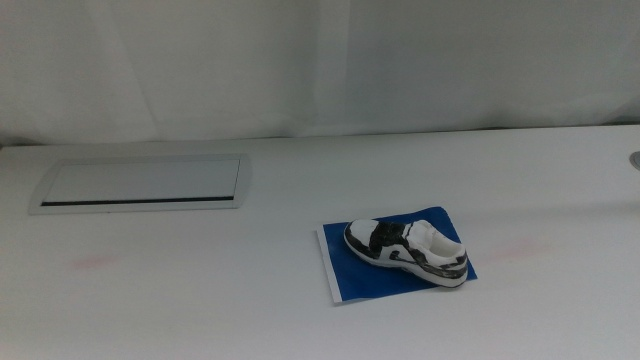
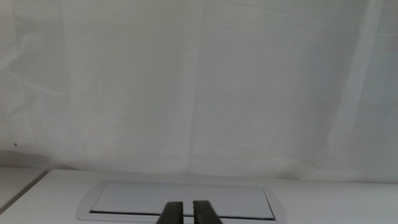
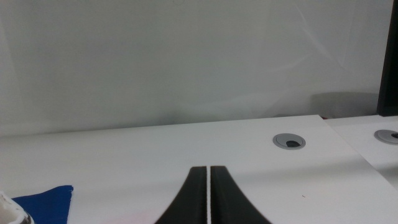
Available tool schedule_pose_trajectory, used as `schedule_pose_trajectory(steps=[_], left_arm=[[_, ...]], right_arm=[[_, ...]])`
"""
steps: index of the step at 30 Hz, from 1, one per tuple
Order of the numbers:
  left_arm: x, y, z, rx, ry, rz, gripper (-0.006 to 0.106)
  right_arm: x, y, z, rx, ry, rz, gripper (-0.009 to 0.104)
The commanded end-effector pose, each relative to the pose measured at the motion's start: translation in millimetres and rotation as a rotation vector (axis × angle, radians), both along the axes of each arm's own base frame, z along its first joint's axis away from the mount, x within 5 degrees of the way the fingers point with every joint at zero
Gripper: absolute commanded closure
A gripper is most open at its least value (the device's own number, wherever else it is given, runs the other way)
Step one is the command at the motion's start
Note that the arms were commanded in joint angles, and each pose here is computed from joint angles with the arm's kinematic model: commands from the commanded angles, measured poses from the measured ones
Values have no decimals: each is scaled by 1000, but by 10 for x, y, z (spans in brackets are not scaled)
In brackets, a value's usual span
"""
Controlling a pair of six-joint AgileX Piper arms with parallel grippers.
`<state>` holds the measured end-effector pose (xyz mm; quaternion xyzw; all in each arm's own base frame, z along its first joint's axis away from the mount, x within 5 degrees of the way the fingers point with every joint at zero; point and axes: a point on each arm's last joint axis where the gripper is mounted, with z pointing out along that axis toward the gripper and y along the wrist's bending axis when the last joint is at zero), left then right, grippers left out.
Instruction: Use one arm to grab the shoe from the table and place it on the mat.
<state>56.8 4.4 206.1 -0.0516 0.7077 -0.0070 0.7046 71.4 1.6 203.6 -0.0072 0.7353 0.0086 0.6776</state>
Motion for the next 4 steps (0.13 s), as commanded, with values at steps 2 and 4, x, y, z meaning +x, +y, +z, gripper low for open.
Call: schedule_pose_trajectory(steps=[2, 4], left_arm=[[-14, 2, -122, -3, 6, 5, 103], [-14, 2, -122, -2, 6, 5, 103]], right_arm=[[-8, -3, -121, -8, 27, -4, 97], [-8, -3, -121, -8, 27, -4, 97]])
